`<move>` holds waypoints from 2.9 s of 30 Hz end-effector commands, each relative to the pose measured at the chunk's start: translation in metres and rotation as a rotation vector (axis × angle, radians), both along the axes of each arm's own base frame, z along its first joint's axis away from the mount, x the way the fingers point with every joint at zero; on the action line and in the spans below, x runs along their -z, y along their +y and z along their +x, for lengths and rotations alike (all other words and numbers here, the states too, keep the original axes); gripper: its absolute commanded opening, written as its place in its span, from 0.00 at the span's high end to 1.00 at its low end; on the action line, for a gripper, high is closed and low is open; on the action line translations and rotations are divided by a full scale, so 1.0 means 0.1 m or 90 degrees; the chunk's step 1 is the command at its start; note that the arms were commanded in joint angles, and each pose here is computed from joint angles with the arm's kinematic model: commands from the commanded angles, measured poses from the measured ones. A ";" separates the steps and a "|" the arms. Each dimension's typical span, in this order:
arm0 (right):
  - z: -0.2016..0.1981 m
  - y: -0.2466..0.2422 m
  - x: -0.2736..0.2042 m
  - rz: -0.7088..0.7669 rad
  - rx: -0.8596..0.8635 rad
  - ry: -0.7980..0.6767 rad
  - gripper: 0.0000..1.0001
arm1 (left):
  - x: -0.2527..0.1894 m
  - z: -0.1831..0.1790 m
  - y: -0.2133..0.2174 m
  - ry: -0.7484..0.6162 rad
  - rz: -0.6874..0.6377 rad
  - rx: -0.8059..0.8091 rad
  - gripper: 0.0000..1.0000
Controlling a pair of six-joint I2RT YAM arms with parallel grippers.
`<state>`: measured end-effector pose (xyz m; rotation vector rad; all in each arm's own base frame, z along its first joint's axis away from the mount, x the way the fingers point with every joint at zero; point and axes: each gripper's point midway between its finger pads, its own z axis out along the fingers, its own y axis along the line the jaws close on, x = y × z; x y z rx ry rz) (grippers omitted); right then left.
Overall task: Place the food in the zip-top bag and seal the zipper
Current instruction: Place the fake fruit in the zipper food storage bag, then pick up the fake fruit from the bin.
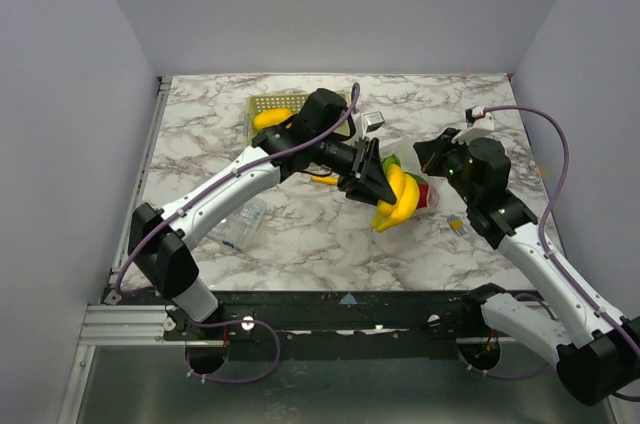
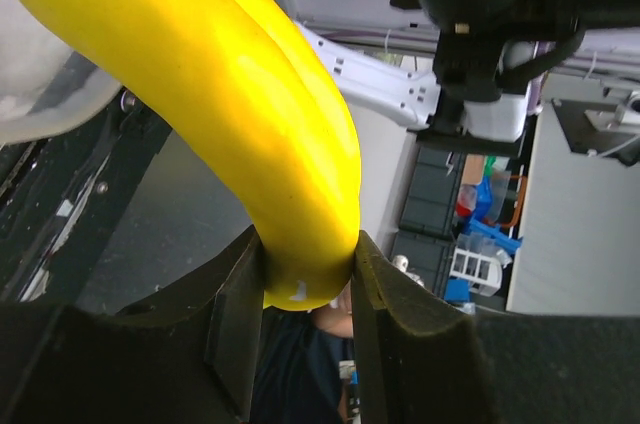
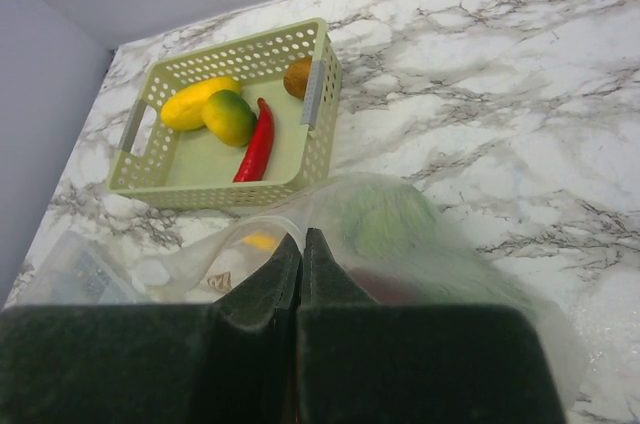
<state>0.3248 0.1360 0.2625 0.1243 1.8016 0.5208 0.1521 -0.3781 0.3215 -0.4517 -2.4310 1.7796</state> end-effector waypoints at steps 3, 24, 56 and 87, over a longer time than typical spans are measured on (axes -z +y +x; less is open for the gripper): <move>-0.08 0.02 -0.18 0.009 -0.021 -0.050 0.99 | -0.01 0.26 -0.20 0.040 0.003 -0.018 0.96; -0.07 0.08 -0.23 0.049 -0.019 -0.022 0.99 | 0.68 1.21 -0.51 0.096 0.099 -0.258 0.90; 0.04 -0.03 -0.10 0.047 0.045 0.023 0.99 | 0.27 1.06 -0.39 -0.060 0.024 -0.230 0.37; -0.03 -0.13 -0.13 0.043 0.065 0.013 0.99 | 1.09 2.48 1.74 -0.310 0.426 -0.592 0.08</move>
